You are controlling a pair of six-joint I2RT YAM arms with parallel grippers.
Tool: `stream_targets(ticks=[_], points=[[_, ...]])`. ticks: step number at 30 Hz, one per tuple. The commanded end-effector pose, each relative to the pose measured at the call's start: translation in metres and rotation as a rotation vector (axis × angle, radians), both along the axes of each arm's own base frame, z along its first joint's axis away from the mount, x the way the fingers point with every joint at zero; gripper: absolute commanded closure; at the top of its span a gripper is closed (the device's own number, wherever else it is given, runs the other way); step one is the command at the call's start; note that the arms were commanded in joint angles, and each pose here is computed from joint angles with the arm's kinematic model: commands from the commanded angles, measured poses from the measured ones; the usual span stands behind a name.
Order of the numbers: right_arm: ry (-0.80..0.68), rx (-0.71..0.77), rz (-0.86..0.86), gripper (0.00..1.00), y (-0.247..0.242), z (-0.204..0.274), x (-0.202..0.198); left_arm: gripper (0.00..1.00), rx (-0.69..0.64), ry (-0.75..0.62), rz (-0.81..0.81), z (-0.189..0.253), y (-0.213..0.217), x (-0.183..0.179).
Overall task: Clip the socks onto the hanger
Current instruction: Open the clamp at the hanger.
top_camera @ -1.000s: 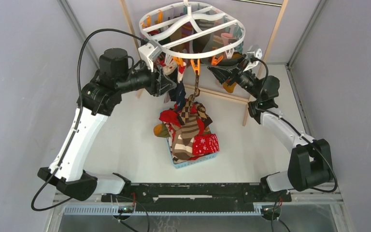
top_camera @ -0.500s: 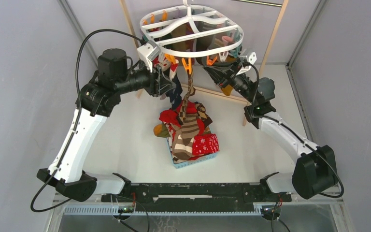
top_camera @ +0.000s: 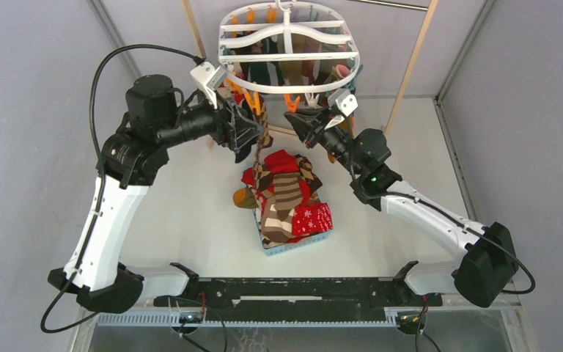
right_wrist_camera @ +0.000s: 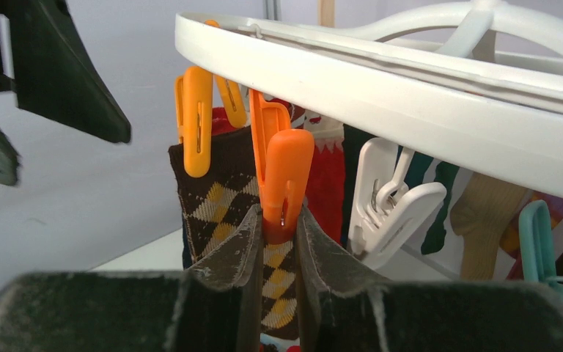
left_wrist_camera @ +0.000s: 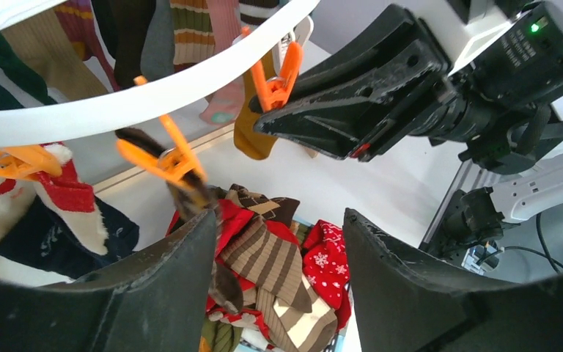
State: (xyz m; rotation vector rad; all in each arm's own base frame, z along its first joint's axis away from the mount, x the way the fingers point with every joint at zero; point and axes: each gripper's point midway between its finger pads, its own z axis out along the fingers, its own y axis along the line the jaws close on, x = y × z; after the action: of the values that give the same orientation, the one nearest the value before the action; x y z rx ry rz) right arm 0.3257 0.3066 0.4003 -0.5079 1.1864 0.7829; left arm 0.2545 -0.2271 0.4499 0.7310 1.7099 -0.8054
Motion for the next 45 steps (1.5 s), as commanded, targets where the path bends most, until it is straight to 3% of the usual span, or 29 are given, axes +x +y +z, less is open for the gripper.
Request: stream_targets(ticks=[1, 18, 30, 45], points=[[-0.066, 0.006, -0.069, 1.00, 0.009, 0.027, -0.007, 0.32, -0.056, -0.072, 0.019, 0.032, 0.009, -0.012], [-0.096, 0.024, -0.101, 1.00, 0.046, 0.040, -0.027, 0.15, -0.191, -0.015, -0.014, 0.057, -0.015, 0.004], [-0.124, 0.012, -0.064, 1.00, 0.053, 0.044, -0.038, 0.15, -0.235, 0.042, -0.009, 0.051, -0.030, 0.025], [-0.148, -0.002, 0.006, 1.00, 0.059, 0.046, -0.053, 0.28, -0.251, 0.017, 0.010, 0.054, -0.033, 0.049]])
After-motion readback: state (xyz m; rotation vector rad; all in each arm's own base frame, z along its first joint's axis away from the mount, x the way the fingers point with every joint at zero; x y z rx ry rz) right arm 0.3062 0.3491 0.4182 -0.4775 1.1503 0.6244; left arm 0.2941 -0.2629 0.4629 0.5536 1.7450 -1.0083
